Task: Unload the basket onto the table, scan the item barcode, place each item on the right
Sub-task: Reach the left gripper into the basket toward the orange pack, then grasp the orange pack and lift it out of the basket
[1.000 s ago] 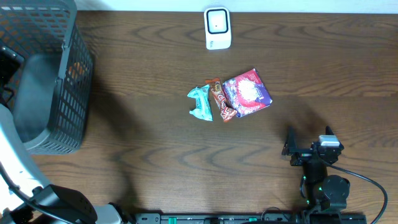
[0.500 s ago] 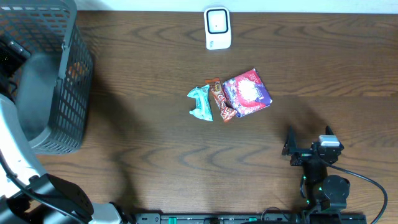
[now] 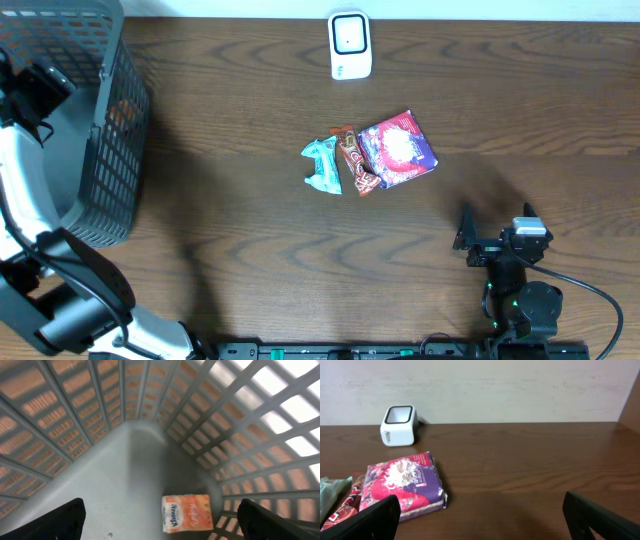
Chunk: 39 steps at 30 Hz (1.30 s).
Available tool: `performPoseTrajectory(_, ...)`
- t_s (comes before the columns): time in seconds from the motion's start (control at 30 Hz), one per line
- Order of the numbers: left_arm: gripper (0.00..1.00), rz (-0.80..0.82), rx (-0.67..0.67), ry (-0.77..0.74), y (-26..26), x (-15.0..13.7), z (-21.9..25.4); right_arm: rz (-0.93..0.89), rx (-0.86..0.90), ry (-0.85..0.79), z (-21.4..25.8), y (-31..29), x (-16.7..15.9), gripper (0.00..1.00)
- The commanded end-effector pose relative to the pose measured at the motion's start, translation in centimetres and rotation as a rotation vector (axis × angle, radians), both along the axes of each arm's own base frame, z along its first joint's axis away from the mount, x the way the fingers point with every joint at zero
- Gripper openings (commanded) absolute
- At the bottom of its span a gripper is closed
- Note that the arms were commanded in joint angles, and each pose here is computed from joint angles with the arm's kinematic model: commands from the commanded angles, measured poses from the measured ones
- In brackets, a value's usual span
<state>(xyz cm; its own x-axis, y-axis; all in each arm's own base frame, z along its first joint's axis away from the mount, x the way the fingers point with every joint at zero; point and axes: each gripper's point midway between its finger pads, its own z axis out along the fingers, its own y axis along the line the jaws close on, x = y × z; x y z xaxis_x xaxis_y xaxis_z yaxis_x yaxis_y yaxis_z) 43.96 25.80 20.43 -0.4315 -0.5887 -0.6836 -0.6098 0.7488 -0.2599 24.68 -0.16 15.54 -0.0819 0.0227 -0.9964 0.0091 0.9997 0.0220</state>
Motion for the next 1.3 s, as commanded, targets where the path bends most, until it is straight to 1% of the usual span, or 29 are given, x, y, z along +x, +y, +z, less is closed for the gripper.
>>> performPoseTrajectory(0.0,0.96,-0.014,-0.008,0.023,0.2,0.7,-1.6,-0.002,0.014,0.003,-0.1,0.0,0.0,0.99)
performPoseTrajectory(0.17,0.97,-0.034,-0.048,0.040,0.0,1.2,-3.5,-0.002,0.014,0.003,-0.1,0.0,0.0,0.99)
performPoseTrajectory(0.37,0.97,-0.079,-0.100,0.034,-1.0,1.8,-4.5,-0.001,0.014,0.003,-0.1,0.0,0.0,0.99)
performPoseTrajectory(0.63,0.97,-0.078,-0.110,0.049,-1.0,1.8,-5.4,-0.002,0.014,0.002,-0.1,0.0,0.0,0.99)
performPoseTrajectory(0.8,0.97,-0.078,-0.129,0.076,-1.0,1.8,-6.9,-0.002,0.014,0.003,-0.1,0.0,0.0,0.99)
performPoseTrajectory(1.27,0.97,-0.080,-0.129,0.077,-1.0,2.0,-7.2,-0.002,0.014,0.003,-0.1,0.0,0.0,0.99)
